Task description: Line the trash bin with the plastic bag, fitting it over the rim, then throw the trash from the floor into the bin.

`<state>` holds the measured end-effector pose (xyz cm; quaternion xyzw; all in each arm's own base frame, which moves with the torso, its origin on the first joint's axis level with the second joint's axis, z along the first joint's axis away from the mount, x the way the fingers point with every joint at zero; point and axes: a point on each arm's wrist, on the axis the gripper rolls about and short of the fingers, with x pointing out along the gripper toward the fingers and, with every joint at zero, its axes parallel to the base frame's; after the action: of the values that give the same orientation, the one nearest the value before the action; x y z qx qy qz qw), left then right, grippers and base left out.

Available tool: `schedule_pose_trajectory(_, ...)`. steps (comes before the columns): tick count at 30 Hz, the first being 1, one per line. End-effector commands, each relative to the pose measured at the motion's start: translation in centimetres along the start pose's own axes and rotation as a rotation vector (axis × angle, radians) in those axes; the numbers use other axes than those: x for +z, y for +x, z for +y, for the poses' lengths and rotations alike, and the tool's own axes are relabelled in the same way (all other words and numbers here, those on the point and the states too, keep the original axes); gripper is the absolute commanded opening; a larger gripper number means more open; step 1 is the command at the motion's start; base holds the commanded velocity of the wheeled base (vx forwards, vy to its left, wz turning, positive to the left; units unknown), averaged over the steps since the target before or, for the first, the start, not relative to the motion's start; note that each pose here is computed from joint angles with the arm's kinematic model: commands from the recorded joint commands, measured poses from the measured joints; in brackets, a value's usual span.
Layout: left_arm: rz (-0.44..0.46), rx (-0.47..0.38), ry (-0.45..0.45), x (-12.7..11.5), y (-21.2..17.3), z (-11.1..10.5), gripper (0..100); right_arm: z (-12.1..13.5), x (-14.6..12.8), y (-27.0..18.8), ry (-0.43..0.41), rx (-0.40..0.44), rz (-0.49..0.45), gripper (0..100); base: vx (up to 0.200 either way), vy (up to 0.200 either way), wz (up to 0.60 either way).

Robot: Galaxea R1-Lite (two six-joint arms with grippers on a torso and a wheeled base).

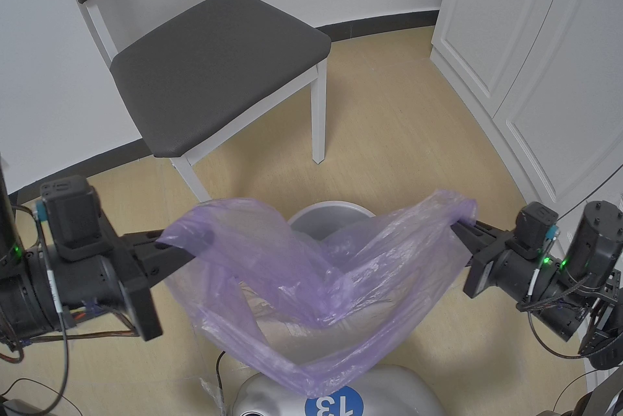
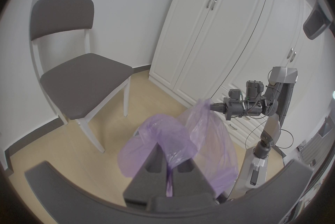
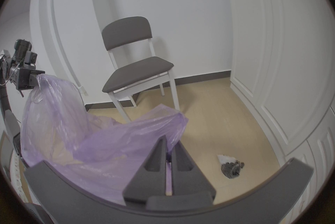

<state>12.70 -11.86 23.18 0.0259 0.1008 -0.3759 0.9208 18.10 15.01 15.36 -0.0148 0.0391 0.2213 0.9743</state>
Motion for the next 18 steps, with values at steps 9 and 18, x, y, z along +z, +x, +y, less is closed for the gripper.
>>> schedule_pose_trajectory(9, 0.016, -0.041, -0.078, -2.5, 9.9, -2.5, 0, 3.4, -0.1, 6.4, -0.064, 0.113, 0.013, 0, 0.0, 0.0, 0.0)
schedule_pose_trajectory(18, 0.032, 0.008, -0.092, -2.9, 13.3, -1.2, 0, 0.5, -3.0, 8.8, 0.006, 0.002, 0.109, 0, 0.0, 0.0, 0.0)
